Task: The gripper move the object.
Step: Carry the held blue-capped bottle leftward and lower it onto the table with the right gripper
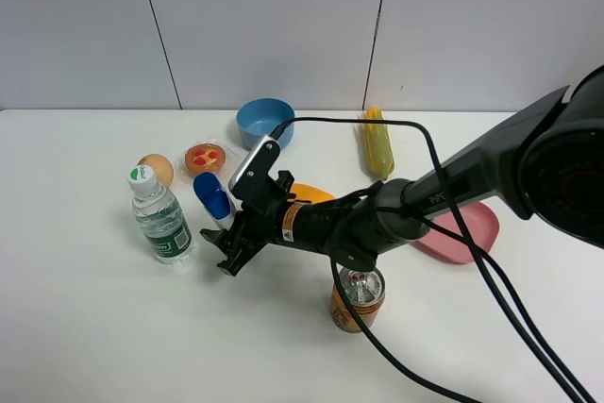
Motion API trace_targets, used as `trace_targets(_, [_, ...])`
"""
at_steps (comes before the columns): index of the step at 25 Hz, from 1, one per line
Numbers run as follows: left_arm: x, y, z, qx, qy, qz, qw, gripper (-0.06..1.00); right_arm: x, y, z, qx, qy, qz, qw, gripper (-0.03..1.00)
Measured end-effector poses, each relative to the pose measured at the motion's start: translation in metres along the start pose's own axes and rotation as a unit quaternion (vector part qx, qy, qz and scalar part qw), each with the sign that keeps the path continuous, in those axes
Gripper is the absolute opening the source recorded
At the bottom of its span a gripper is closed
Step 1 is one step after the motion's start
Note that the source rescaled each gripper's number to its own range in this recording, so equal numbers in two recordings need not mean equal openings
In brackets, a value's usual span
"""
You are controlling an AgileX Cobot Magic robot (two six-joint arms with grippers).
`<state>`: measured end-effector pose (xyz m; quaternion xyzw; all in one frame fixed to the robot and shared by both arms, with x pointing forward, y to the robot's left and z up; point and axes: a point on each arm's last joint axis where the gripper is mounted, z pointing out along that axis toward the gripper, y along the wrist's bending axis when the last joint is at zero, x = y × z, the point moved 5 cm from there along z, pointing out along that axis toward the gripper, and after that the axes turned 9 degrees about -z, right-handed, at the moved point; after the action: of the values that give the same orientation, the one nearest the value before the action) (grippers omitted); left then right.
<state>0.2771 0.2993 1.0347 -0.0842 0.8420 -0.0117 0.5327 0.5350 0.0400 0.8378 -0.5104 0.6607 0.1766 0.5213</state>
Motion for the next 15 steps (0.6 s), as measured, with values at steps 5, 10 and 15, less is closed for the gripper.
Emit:
trace_targets(5, [0.000,0.000,0.000,0.000,0.000,0.000,1.000,1.00,0.000,0.000,0.000,0.000,0.000,0.000,1.000,0.57])
trace_targets(10, [0.000,0.000,0.000,0.000,0.000,0.000,1.000,1.00,-0.010,-0.004,-0.003,0.005,-0.011,-0.002,1.000,0.57])
trace_targets(15, [0.000,0.000,0.000,0.000,0.000,0.000,1.000,1.00,-0.021,-0.007,-0.007,0.008,-0.023,-0.005,1.000,0.58])
